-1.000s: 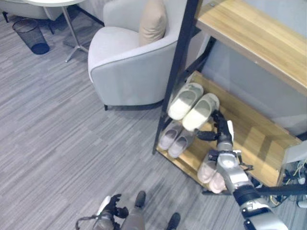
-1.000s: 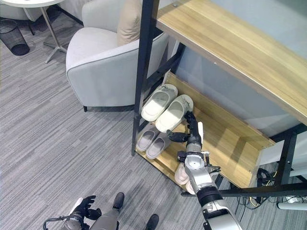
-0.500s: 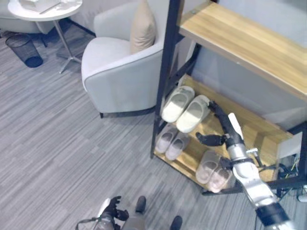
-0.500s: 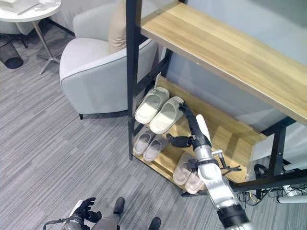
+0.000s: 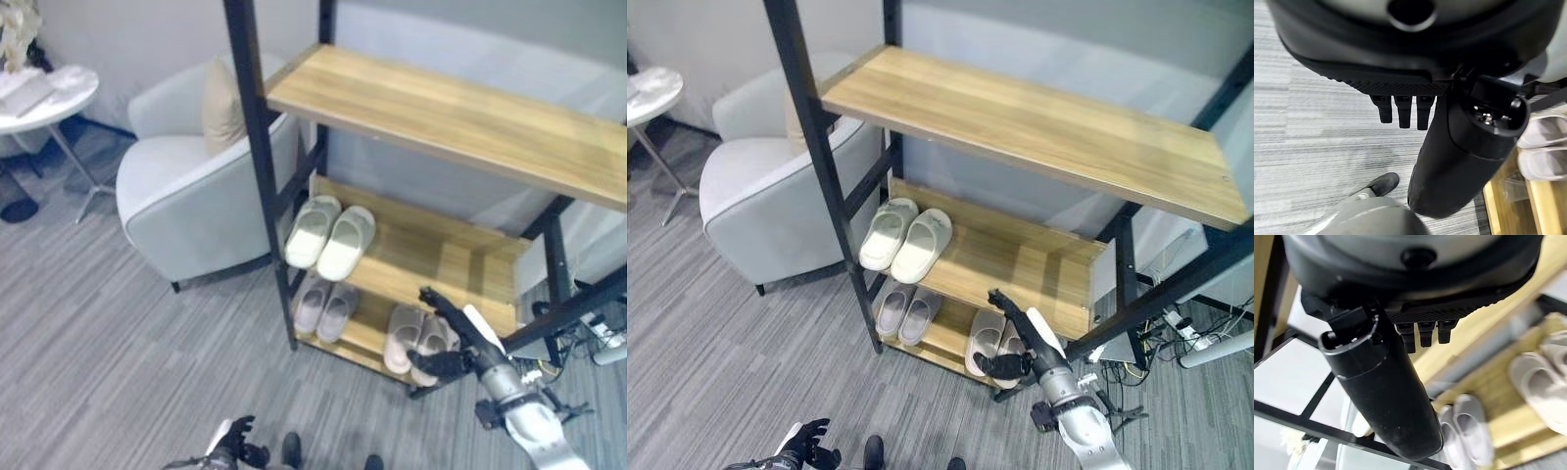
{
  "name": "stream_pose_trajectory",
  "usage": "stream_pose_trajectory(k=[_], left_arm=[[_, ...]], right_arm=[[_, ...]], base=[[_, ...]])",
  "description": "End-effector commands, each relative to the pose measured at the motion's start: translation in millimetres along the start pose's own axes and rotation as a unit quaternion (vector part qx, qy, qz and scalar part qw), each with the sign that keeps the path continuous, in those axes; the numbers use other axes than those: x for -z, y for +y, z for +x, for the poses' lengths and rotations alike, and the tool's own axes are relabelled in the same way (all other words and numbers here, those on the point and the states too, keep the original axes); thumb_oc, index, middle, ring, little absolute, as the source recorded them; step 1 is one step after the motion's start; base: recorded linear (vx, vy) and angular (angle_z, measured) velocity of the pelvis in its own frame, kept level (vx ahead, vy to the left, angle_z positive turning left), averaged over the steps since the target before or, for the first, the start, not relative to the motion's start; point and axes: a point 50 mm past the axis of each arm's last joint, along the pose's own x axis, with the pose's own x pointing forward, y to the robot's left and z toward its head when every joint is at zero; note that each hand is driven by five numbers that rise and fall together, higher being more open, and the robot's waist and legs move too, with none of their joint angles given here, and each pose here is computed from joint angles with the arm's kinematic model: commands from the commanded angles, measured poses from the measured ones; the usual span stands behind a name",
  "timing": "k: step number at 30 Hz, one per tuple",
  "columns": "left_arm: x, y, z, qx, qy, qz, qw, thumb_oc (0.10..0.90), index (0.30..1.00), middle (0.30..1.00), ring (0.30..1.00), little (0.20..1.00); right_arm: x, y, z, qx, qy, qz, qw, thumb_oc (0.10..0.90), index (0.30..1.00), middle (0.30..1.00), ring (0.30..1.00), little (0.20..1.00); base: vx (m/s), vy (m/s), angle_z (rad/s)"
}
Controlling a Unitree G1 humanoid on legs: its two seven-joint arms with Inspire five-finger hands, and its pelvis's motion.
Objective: Arrange the slippers neatly on the shoe rack.
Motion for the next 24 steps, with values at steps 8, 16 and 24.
stream_pose_trajectory(k=[8, 16, 24], left_arm=[[-15.3, -37.0, -1.4, 0.071, -0.029, 0.072, 0.994, 0.8, 0.9, 0.9, 0.9, 0.9], [-21.4, -31.0, 1.1, 0.06, -0.04, 0.092, 0.993, 0.8, 0.9, 0.9, 0.9, 0.9], [-19.9, -28.3, 1.9, 0.056, -0.034, 0.089, 0.994, 0.8, 0.9, 0.9, 0.9, 0.9]], right_arm=[[83.3, 29.5, -13.9, -0.058, 0.169, -0.107, 0.978, 0.8, 0.9, 0.9, 0.9, 0.9], [131.0, 64.1, -44.4, -0.09, 0.307, -0.086, 0.944, 0.8, 0.9, 0.9, 0.9, 0.9], [150.6, 85.1, -66.7, -0.116, 0.383, -0.075, 0.914, 0.8, 0.9, 0.9, 0.9, 0.9]], base=[[-0.05, -0.035, -0.11], [-0.02, -0.015, -0.02], [-0.01, -0.004, 0.0]])
